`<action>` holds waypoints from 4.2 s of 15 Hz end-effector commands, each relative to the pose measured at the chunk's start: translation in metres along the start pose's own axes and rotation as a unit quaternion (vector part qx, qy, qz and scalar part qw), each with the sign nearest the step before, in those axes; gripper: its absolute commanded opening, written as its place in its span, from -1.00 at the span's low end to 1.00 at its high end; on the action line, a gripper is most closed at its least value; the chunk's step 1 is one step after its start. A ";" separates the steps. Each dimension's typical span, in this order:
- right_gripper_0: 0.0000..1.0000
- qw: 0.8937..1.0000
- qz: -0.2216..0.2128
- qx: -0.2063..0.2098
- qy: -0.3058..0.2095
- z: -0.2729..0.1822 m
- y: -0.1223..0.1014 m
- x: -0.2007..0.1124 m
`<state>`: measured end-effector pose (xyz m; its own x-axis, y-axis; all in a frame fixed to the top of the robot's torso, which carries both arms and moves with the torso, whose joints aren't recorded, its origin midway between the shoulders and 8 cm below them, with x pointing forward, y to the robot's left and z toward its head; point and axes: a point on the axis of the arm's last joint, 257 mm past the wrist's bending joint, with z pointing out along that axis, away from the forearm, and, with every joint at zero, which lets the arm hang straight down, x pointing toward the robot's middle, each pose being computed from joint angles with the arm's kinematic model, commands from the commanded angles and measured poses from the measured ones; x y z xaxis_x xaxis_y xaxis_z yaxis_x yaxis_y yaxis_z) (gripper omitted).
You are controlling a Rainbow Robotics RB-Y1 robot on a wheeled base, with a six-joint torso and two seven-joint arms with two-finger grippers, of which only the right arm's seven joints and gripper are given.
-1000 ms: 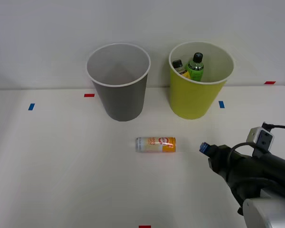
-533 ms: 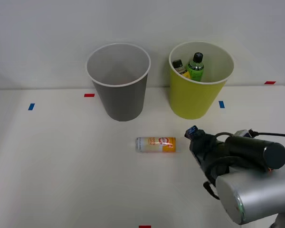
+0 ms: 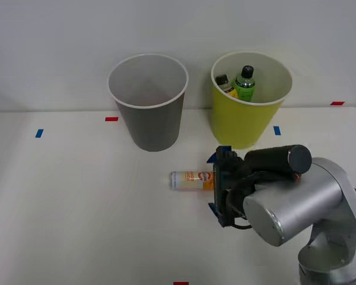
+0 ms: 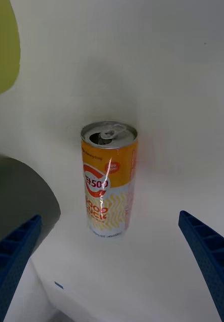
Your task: Put cans in the gray bin, plastic bottles in the light green bin
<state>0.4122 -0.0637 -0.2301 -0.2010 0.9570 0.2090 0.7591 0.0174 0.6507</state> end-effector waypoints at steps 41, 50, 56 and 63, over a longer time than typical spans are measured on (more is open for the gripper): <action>0.87 0.983 0.086 0.141 -0.076 0.091 0.004 0.016; 0.86 0.983 0.085 0.145 -0.078 0.090 0.003 0.007; 0.87 0.982 0.087 0.142 -0.088 0.090 0.005 -0.003; 0.87 0.978 0.083 0.161 -0.100 0.099 0.001 -0.004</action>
<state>0.4733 -0.0426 -0.3023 0.0399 0.9909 0.1288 0.9320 -0.0834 0.3527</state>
